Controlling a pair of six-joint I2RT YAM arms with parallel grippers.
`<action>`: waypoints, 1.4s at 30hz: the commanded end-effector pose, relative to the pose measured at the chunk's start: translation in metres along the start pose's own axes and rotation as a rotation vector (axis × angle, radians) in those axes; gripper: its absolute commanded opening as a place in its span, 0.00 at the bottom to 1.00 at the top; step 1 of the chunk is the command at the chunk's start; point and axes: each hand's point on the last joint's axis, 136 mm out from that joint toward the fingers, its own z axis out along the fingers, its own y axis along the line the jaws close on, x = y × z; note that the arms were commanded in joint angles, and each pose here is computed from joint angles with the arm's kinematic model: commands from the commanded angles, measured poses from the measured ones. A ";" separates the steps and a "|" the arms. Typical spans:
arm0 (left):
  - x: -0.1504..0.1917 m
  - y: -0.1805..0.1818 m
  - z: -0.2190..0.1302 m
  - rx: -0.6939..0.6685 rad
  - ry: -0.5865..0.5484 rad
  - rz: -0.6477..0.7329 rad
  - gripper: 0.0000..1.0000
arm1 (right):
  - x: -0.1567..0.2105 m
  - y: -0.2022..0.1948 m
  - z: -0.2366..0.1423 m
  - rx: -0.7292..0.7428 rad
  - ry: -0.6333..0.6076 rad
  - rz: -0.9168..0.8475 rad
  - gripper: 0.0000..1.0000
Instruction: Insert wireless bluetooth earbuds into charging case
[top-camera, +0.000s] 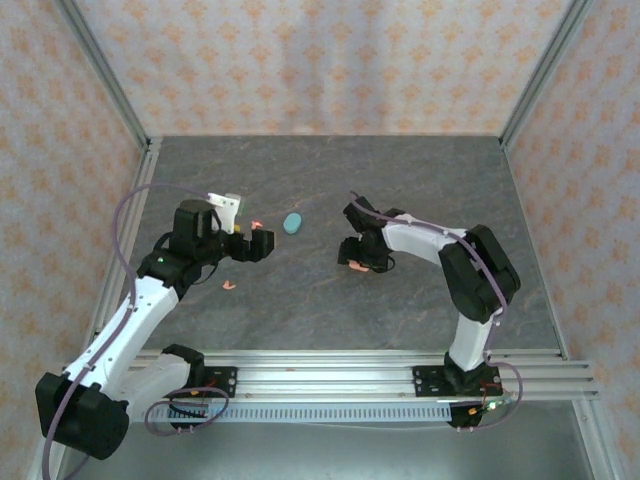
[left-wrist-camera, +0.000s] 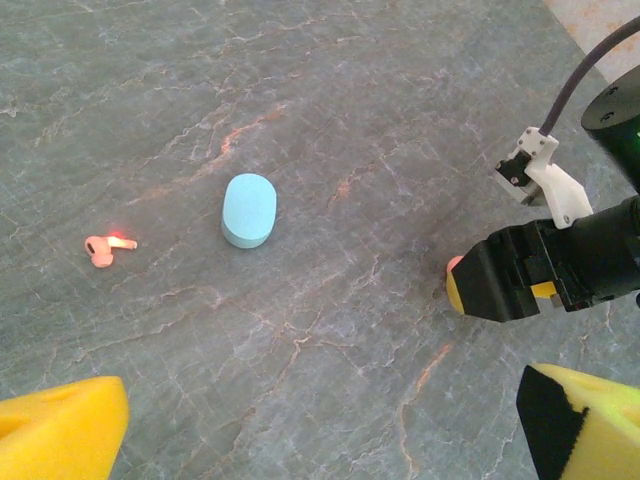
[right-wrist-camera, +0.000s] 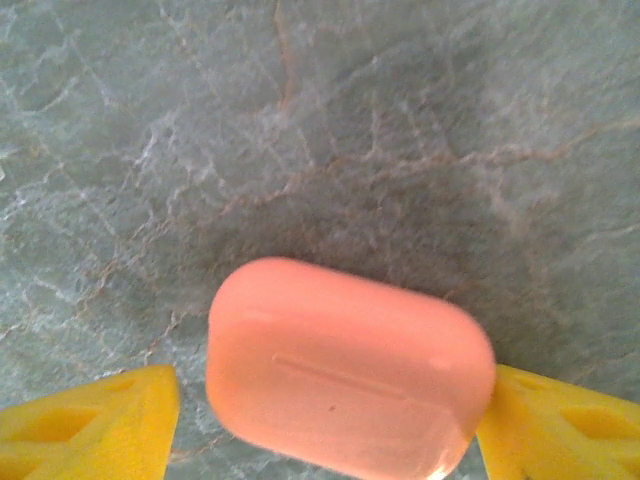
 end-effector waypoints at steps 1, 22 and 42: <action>0.004 -0.001 -0.005 0.014 0.002 -0.026 1.00 | 0.018 0.002 -0.010 -0.014 0.055 0.069 0.78; 0.007 -0.002 0.001 0.026 0.013 -0.030 1.00 | -0.015 -0.005 -0.003 0.102 0.007 0.136 0.78; 0.003 -0.017 0.003 0.129 -0.047 0.023 0.98 | -0.024 -0.008 -0.003 0.085 -0.018 0.105 0.52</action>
